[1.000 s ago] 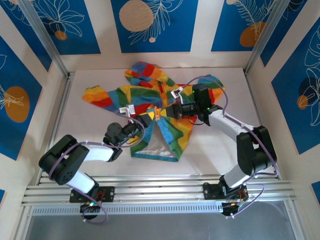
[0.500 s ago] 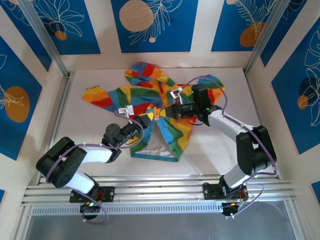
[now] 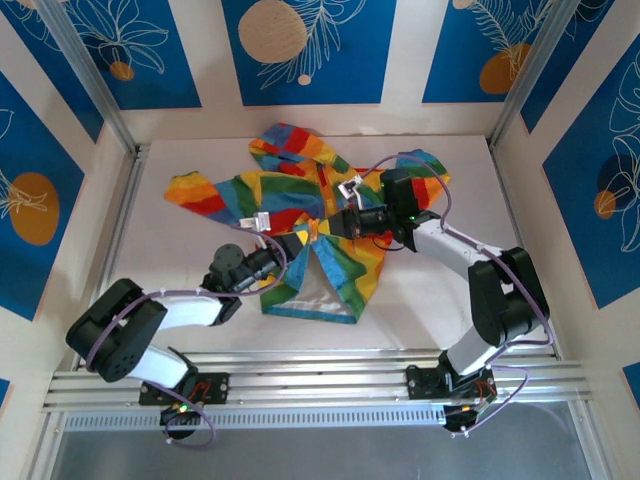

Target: Zip up the jacket

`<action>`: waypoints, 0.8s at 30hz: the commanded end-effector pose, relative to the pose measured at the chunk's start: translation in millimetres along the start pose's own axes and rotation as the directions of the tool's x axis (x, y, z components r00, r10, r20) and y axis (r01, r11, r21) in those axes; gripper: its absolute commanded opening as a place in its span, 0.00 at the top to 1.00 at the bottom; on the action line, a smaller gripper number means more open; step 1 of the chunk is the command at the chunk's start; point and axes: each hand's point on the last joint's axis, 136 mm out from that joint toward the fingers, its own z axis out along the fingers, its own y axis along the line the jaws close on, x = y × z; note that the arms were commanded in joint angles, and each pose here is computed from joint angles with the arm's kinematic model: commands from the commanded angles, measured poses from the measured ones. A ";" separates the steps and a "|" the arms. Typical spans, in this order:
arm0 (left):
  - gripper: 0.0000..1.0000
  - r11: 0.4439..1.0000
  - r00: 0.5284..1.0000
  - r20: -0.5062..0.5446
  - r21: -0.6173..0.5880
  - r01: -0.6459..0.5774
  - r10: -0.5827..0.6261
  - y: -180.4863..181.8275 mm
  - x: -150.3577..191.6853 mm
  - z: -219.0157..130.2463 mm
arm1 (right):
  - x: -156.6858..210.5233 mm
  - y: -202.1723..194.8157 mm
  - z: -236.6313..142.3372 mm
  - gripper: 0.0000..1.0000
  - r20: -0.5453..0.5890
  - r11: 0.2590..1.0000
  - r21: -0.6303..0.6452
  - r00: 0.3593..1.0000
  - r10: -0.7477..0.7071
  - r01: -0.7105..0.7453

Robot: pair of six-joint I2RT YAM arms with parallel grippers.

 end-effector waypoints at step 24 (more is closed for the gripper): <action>0.44 0.916 0.956 -0.178 -0.370 0.156 -0.235 23.6 28.4 -50.6 | 40.0 -21.0 3.4 1.00 0.035 0.999 0.021 0.998 0.049 -0.050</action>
